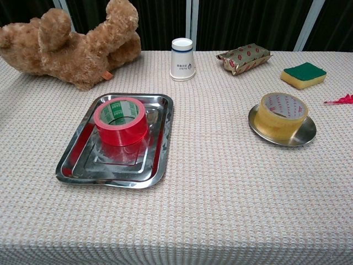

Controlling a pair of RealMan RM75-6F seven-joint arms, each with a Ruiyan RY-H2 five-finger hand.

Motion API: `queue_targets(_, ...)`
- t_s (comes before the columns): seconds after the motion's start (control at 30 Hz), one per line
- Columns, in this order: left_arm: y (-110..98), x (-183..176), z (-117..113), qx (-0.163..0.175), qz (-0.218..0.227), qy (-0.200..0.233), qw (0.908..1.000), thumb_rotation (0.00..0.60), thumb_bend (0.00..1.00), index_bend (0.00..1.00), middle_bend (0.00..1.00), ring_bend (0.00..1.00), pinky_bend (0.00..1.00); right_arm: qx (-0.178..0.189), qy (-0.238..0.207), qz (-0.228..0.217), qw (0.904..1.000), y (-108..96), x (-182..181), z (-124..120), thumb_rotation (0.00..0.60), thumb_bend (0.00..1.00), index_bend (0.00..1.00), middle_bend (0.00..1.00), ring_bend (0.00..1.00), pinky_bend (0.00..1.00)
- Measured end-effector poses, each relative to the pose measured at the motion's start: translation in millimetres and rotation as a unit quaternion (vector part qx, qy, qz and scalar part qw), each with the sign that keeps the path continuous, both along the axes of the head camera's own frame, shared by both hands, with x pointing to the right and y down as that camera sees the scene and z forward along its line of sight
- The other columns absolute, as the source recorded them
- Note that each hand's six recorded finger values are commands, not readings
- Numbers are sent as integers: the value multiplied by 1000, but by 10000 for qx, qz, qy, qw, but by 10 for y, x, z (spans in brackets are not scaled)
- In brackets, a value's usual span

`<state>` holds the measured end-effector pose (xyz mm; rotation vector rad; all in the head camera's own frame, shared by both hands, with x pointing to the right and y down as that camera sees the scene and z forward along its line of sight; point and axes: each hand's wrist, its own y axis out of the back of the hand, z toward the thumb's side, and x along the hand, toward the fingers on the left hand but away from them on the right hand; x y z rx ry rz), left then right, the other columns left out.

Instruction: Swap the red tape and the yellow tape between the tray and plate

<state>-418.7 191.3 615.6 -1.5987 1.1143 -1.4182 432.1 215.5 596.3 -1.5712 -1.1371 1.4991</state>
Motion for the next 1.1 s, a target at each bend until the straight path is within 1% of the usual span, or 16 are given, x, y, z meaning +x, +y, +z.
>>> queue_targets(0.17,30,8,22,-71,1,62,10000,600,103,73,77,39,161,-41,10,-6,10000,14,-1,11,600,0,0,0,0,0)
queue_targets(0.3,-14,62,28,-89,81,118,9999,600,103,72,77,39,160,-29,6,35,10000,-5,11,12,600,0,0,0,0,0)
queue_targets(0.4,-67,167,27,-120,240,252,9993,600,102,72,77,39,156,-26,-2,53,10000,-16,14,12,600,0,0,0,0,0)
queue_targets(0.57,-172,499,49,-262,725,655,9949,600,94,69,77,39,154,43,-1,14,10000,-26,29,-43,600,0,0,0,0,0)
queue_targets(0.7,-261,814,103,-406,1166,916,9881,600,93,65,75,35,153,93,9,8,10000,-51,56,-103,600,0,0,0,0,0)
queue_targets(0.8,-319,1101,173,-528,1508,1090,9811,600,85,57,59,13,140,129,-17,2,9999,-78,48,-142,600,0,0,0,0,0)
queue_targets(0.93,-363,1491,276,-763,1910,1329,9696,600,64,45,36,0,130,128,-57,14,9999,-96,43,-140,600,0,0,0,0,0)
queue_targets(1.1,-437,1844,379,-999,2277,1475,9573,600,62,37,10,0,124,88,-74,17,9999,-105,48,-112,600,0,0,0,0,0)
